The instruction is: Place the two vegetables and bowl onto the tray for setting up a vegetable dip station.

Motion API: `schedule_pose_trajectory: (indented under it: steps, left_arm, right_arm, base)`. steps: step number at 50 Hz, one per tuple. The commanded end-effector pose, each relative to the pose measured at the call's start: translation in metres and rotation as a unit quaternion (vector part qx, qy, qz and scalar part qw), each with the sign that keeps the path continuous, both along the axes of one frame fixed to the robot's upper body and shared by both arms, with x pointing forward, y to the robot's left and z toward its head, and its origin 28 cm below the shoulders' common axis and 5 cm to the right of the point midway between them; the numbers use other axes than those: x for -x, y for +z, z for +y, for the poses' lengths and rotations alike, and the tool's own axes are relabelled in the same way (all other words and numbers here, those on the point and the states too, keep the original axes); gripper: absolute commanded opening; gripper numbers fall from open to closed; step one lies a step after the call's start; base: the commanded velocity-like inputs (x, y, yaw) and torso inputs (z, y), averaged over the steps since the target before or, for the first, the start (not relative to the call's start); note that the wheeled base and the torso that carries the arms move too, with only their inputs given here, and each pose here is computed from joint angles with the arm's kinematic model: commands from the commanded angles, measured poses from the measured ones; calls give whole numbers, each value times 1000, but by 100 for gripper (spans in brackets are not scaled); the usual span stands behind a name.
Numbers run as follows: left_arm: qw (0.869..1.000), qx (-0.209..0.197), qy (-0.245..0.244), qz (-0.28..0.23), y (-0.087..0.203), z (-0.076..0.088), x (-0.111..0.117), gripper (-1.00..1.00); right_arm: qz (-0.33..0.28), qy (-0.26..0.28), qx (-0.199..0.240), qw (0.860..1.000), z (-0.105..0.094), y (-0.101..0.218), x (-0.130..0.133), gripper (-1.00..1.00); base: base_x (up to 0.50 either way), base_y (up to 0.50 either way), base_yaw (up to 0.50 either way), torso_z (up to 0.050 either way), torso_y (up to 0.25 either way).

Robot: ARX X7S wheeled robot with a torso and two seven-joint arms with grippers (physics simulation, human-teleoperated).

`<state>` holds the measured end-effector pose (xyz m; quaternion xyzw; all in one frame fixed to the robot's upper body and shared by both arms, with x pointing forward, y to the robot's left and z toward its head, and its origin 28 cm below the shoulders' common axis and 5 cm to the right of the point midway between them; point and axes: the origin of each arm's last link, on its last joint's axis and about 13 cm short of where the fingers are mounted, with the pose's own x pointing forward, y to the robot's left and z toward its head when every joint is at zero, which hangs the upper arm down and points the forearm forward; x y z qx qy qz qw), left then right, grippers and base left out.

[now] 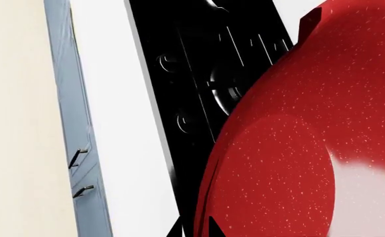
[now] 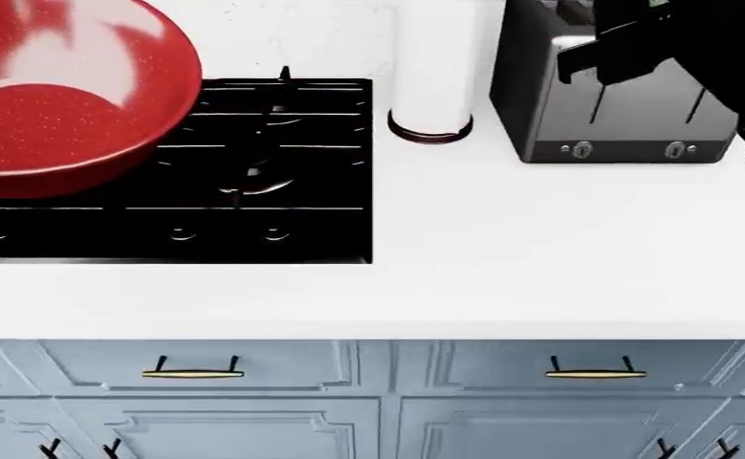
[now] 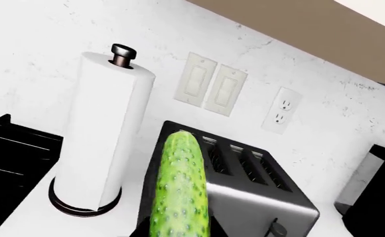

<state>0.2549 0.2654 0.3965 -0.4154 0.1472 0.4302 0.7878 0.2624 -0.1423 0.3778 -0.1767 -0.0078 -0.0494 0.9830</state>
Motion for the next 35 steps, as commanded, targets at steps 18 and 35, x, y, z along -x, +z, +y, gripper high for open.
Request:
schedule_pose_trajectory:
  steps: [18, 35]
  left_arm:
    - [1000, -1, 0, -7, 2, 0, 1, -100]
    - [1000, -2, -1, -7, 2, 0, 1, -100]
  right_arm:
    - [-6, 0, 10, 1000, 1, 2, 1, -100]
    - [1, 0, 15, 1000, 2, 0, -1, -100]
  base:
    - [64, 500, 0, 0, 1]
    - [-12, 500, 0, 0, 0]
